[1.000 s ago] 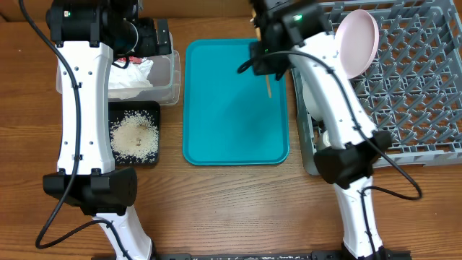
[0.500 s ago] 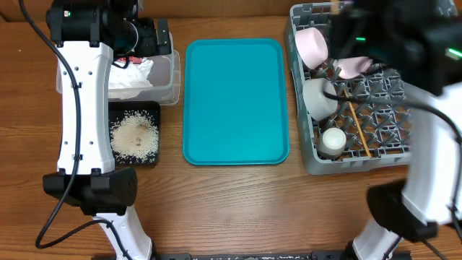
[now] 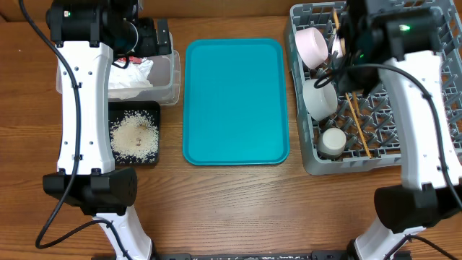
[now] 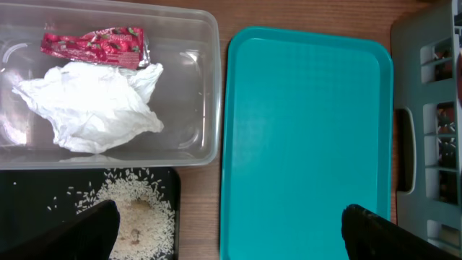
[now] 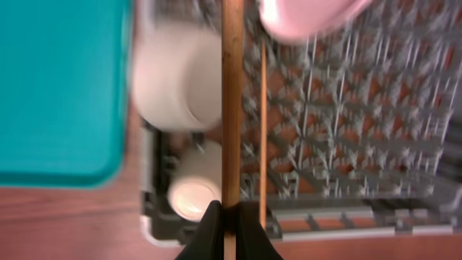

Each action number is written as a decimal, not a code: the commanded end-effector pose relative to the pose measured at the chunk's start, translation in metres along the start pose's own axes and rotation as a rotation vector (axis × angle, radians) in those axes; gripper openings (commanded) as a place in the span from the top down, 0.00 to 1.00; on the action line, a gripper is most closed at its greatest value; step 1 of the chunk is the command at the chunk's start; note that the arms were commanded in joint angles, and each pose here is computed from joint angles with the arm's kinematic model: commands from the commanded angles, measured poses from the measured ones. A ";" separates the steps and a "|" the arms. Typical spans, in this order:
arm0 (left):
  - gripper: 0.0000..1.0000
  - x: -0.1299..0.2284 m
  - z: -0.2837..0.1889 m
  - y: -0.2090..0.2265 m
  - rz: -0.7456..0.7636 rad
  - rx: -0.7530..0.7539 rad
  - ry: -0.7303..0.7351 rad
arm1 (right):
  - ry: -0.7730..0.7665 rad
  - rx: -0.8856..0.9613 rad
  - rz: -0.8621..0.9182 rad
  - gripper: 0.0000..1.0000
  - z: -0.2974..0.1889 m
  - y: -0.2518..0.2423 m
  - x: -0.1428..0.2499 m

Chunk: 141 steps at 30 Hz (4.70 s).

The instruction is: Sort waste into correct bins and load items into the dishwasher

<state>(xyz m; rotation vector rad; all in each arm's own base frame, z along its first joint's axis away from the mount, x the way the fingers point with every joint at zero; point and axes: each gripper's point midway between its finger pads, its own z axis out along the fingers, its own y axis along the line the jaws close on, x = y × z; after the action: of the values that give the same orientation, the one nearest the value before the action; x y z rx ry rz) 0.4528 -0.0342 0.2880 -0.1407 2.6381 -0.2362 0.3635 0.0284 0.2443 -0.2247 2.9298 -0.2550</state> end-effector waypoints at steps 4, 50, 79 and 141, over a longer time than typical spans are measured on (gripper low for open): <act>0.00 -0.001 0.003 -0.003 -0.006 -0.003 0.003 | 0.242 0.071 0.008 0.96 0.055 -0.025 0.051; 0.00 -0.001 0.003 -0.003 -0.006 -0.002 0.003 | -0.347 -0.183 0.104 0.00 -0.104 -0.003 0.008; 0.00 -0.001 0.003 -0.003 -0.006 -0.002 0.003 | -0.616 -0.354 0.046 0.00 -0.167 0.024 -0.002; 0.00 -0.001 0.003 -0.003 -0.006 -0.002 0.003 | -1.397 -0.212 0.047 0.00 0.039 0.048 0.128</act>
<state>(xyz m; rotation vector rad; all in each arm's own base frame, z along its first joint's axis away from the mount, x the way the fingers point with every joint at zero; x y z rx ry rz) 0.4528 -0.0336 0.2879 -0.1413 2.6381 -0.2315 0.2411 0.0465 0.1763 -0.2231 1.5655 0.1692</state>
